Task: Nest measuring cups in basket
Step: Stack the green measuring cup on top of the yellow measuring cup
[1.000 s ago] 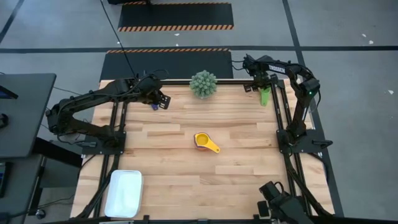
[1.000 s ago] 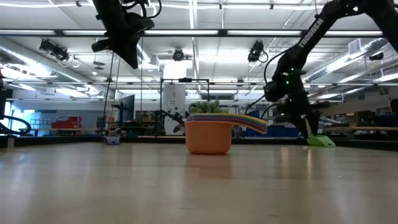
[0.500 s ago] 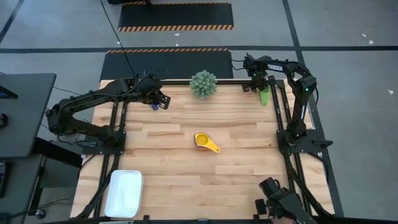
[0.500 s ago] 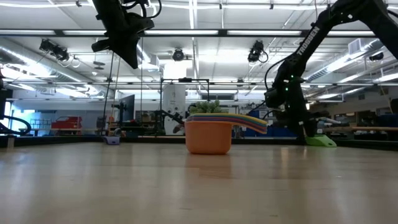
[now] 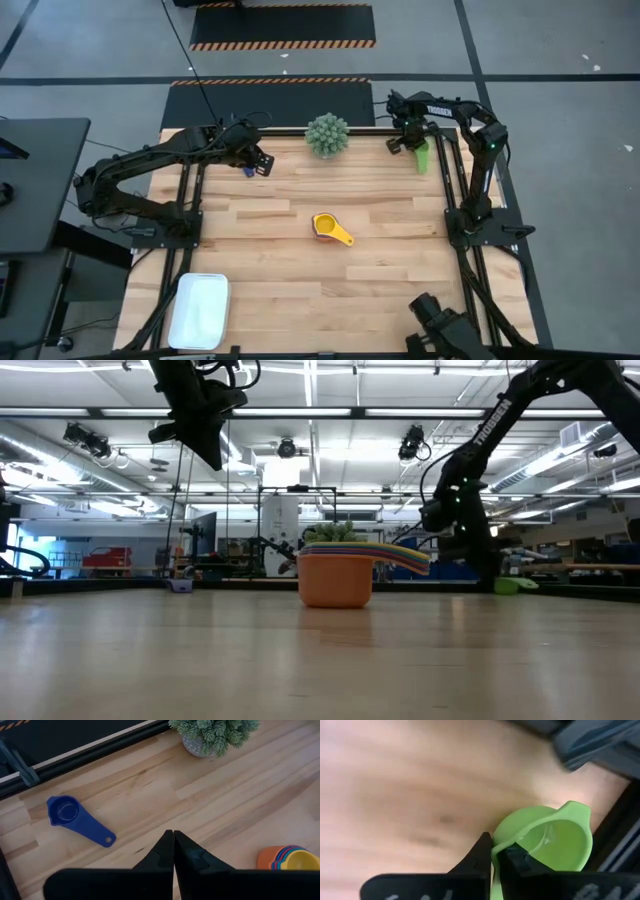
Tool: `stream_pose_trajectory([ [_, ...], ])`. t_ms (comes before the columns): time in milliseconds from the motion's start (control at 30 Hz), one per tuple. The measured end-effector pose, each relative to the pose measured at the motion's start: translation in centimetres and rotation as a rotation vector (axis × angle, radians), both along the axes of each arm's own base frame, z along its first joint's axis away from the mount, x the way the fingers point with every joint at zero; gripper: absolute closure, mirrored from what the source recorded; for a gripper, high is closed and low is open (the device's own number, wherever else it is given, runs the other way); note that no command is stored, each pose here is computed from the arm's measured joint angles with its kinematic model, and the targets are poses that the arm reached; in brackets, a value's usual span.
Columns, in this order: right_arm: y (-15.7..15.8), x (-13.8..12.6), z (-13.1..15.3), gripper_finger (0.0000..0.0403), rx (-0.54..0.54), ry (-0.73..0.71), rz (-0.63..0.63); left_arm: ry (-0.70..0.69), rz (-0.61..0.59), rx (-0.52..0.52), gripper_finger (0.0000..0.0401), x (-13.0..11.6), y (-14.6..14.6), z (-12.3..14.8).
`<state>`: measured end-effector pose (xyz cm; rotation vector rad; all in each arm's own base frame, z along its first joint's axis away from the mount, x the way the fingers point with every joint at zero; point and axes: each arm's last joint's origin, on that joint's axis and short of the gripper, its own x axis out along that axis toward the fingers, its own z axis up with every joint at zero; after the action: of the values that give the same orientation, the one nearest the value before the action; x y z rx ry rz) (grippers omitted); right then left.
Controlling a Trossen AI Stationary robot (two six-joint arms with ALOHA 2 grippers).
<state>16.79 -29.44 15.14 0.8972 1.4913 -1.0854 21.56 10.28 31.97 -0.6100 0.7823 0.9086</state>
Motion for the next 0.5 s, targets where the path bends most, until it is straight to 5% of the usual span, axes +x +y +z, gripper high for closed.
stream_pose_trajectory([
  [500, 8.4, 9.7, 7.4, 0.0389, 0.006, -0.069, 0.458, 0.037, 0.005, 0.013, 0.0393, -0.5, 0.8, -0.1],
])
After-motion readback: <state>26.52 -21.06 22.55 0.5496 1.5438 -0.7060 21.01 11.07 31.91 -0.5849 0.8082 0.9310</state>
